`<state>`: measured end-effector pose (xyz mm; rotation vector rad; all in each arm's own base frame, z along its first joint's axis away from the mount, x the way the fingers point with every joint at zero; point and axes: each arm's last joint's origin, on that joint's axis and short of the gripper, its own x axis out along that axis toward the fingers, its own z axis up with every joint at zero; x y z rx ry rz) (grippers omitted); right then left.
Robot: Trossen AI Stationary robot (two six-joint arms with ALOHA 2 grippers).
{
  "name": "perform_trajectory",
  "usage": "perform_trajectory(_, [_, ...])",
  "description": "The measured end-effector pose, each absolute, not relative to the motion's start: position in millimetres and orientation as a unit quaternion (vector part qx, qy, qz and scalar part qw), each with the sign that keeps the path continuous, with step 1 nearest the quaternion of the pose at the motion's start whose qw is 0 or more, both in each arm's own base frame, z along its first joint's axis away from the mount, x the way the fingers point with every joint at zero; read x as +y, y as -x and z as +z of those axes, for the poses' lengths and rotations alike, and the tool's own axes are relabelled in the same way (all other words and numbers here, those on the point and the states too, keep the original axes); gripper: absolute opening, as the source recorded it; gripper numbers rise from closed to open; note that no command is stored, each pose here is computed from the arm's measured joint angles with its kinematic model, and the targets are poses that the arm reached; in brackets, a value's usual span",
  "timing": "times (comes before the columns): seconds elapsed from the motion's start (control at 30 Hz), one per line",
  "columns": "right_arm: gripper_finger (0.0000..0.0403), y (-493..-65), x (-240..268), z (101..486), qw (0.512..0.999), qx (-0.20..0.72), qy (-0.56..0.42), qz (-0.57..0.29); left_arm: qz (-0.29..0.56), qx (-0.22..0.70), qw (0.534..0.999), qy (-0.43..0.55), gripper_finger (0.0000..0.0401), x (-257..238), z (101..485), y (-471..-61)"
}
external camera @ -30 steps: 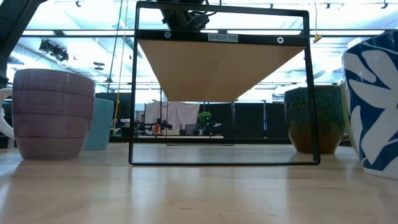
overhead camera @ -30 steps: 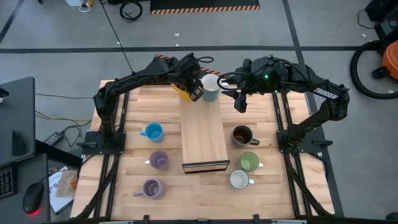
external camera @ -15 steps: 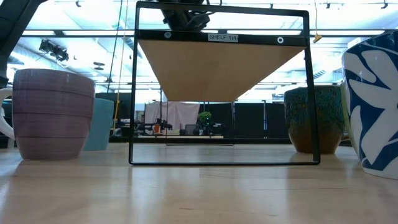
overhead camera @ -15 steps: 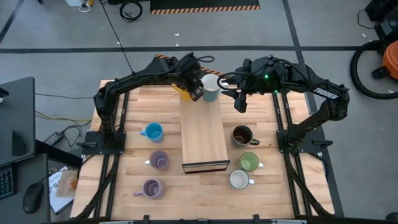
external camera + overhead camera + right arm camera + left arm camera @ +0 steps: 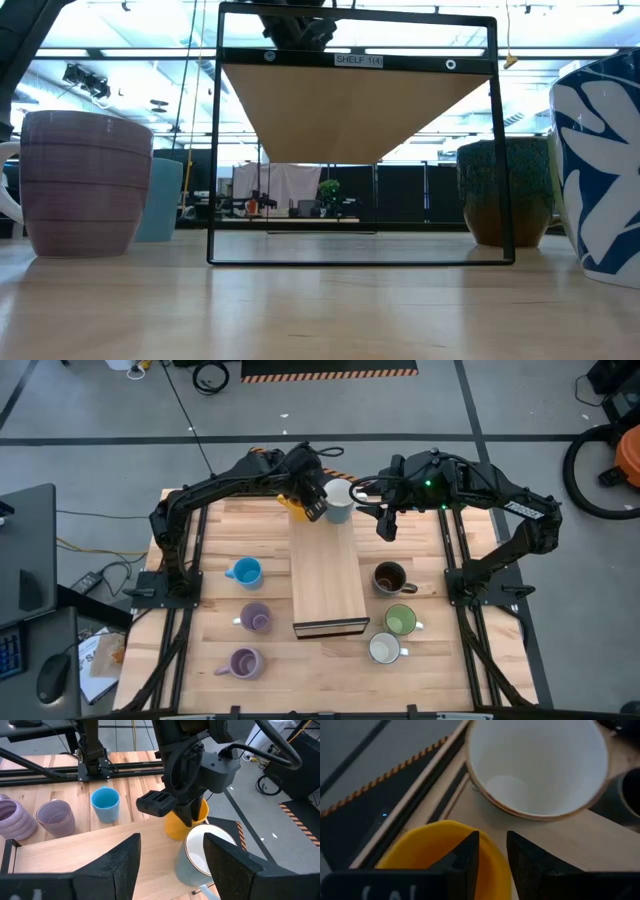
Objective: Place coffee mugs
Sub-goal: Put the yellow mug on the shelf
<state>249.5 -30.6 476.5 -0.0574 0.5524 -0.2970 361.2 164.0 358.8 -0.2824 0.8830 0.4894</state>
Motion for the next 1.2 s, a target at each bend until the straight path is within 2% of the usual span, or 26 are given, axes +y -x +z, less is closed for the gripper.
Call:
perform_trajectory(0.27, [0.0222,-249,-31,476,0.95,0.275,0.03,-0.146,0.21,0.43,0.866,0.144,0.0105,161,363,-358])
perform_trajectory(0.63, [0.0222,-250,-46,446,0.919,0.359,0.032,-0.159,0.195,0.497,0.844,0.052,0.0105,152,401,-330])
perform_trajectory(0.87, [0.0222,-253,-48,437,0.915,0.372,0.029,-0.154,0.178,0.577,0.797,0.028,0.0105,152,395,-314])
perform_trajectory(1.2, [0.0222,-249,-48,440,0.917,0.364,0.016,-0.162,0.145,0.586,0.797,0.02,0.0104,141,397,-313])
